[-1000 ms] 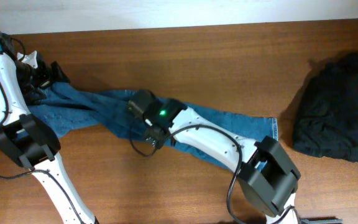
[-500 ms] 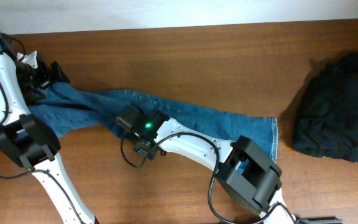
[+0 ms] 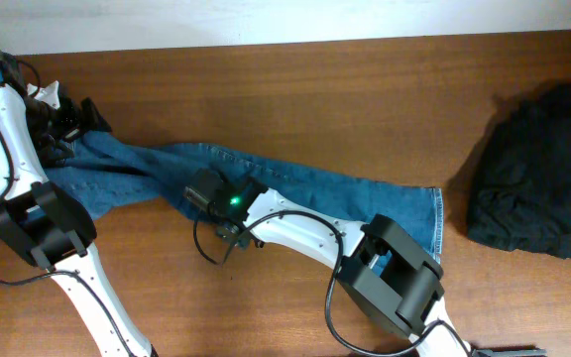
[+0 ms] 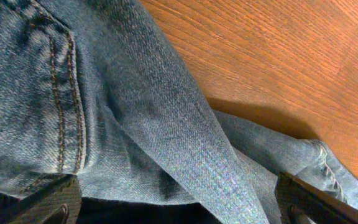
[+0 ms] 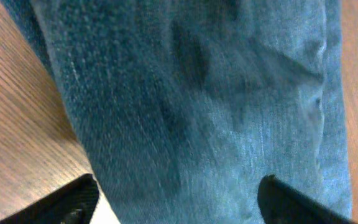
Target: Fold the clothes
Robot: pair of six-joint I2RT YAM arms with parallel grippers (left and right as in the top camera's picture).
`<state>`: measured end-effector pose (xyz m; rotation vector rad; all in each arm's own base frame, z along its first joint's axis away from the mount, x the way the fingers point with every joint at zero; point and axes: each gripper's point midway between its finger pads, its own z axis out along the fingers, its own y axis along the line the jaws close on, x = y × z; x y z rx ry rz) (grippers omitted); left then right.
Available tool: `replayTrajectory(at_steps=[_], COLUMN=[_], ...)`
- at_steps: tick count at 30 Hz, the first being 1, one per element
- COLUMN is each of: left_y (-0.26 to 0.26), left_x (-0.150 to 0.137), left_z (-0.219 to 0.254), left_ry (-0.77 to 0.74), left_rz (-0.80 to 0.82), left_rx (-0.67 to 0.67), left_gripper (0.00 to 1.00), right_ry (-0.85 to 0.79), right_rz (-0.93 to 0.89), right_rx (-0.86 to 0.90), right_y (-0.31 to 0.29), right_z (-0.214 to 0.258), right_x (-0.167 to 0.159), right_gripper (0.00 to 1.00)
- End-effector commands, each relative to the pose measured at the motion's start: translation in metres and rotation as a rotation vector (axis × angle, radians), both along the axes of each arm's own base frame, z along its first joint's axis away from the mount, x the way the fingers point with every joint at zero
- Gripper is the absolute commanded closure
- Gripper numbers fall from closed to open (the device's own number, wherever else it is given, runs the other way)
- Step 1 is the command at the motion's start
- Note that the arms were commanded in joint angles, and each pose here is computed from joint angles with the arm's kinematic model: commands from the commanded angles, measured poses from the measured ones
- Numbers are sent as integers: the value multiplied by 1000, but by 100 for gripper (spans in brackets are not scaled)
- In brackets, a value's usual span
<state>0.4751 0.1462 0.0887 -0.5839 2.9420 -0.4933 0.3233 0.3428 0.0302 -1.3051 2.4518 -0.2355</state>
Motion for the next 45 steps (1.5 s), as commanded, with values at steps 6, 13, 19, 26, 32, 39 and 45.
replayTrajectory(at_steps=[6,13,19,26,32,39,45], left_y=[1,1,1,1,8,10,11], left_x=[0,0,0,0,-3,-1,3], left_z=[-6,-6,-6,-6,-9,-9,-9], left_ry=[12,12,12,12,30,23,7], left_rz=[4,4,4,4,2,3,3], left_rx=[3,3,3,3,44,55,62], left_gripper=[1,1,1,1,1,1,1], right_ry=[-36,-88,-163,-359,-490,-544,-446], right_rz=[-41,-89,-148,-300,-442,-568,-557], right_rx=[-42,-78,-58,2,113,207,278], right_y=[-15,-32,-39,-65,-104,-167,-181], right_z=[-8,-2,22,68,91,103,90], right_x=[16,35,65,133,191,238,242], right_gripper=[35,80,96,96,96,84,1])
